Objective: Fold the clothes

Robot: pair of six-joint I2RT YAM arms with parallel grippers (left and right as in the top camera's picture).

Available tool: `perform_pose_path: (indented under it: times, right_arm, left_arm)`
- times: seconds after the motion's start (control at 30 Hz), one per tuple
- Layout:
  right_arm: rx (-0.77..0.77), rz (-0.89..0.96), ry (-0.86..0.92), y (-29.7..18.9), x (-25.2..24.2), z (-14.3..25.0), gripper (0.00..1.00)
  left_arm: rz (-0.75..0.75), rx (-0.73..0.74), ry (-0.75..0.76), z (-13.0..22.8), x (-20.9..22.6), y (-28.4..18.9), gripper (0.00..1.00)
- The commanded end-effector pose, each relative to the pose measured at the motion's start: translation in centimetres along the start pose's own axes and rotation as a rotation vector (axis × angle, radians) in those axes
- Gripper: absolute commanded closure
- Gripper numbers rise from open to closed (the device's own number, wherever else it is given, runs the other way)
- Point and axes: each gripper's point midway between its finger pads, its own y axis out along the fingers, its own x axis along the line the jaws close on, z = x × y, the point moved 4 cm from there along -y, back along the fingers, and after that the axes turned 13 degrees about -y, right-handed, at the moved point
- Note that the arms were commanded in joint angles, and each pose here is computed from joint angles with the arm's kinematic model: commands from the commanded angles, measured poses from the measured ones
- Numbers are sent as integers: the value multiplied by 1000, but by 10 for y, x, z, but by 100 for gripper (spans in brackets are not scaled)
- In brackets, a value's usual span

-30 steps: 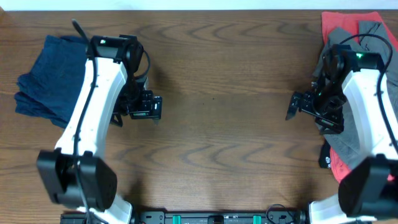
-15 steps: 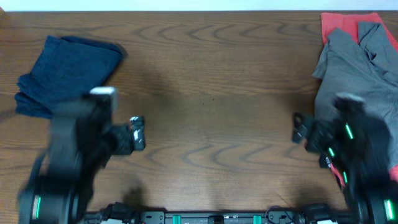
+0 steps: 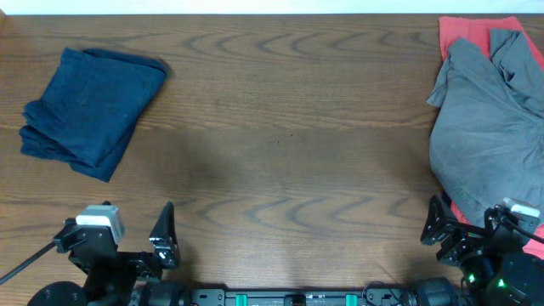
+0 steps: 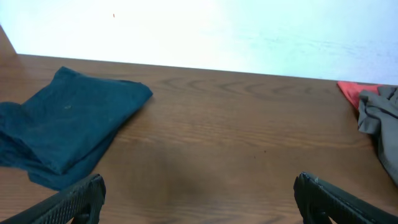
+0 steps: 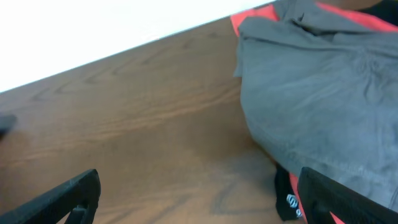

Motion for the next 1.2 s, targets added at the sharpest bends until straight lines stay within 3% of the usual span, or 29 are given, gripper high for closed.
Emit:
perform_pose_path:
  times: [0.0,0.37,0.73,1.17]
  right_arm:
    - [31,-34,8,1,4,7,1]
    - [185,-7,-16,-2,-2,39,1]
    - [177,21,-20,-2,-5,38,1]
    - [-67,-97,-309,10,10,30,1]
  left_arm:
    - [-15,1,-5,1,2,1,2]
    - [-15,1,-5,1,2,1,2]
    - [-15,1,-5,1,2,1,2]
    - [-15,1,-5,1,2,1,2]
